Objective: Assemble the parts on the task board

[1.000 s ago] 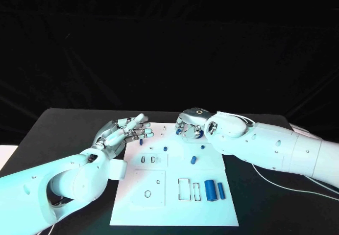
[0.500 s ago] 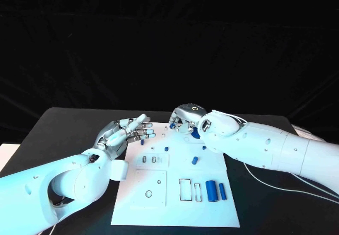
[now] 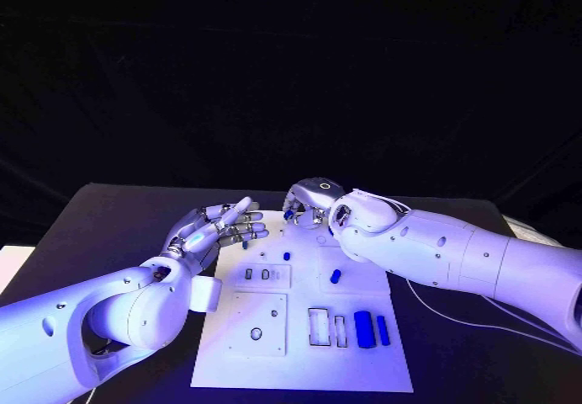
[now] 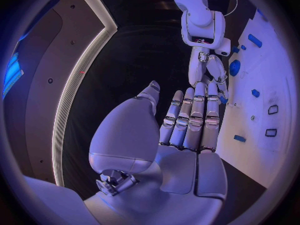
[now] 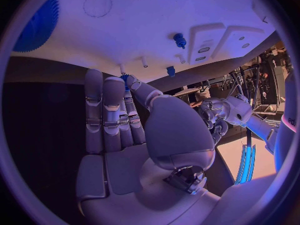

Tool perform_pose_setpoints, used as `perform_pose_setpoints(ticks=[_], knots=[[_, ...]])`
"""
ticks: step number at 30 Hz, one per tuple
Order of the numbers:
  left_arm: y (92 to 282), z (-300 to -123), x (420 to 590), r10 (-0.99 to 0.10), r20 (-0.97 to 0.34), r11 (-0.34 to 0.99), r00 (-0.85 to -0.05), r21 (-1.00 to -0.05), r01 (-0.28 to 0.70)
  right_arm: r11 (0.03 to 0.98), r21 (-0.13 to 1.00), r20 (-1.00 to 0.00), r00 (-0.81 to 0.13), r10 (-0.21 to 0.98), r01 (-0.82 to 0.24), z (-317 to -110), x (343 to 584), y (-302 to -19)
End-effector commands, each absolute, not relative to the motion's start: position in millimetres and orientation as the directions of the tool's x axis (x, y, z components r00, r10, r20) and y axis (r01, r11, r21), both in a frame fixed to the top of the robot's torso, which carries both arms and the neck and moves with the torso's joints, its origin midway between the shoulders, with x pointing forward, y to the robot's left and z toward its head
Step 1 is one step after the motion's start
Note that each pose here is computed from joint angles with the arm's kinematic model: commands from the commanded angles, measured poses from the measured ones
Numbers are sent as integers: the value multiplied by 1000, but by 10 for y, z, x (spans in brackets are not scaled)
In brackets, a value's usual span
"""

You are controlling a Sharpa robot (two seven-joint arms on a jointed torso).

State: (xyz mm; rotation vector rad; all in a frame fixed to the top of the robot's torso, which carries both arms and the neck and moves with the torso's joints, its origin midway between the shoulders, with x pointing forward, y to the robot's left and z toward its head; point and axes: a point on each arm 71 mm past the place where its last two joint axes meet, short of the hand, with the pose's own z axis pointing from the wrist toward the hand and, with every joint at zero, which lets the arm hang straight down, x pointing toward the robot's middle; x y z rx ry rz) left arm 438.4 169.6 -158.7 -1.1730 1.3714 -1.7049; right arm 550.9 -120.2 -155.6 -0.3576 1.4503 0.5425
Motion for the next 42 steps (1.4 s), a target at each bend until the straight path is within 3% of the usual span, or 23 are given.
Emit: perform_pose_setpoints(ticks=[1,22,42], knots=[[1660,-1565,4370,-874,254,-258,-414,-965,-48,841,79,-993,31,113,-536,-1567,5526,-1182],[1647,-1553,4360,-871,256,-260,-420,-964,-50,859,39,-999,5,48,-511,-1626,5569,-1138],[1643,-1546,4356,-869,257,-261,-422,-964,-48,851,53,-997,23,77,-522,-1610,5565,-1091]])
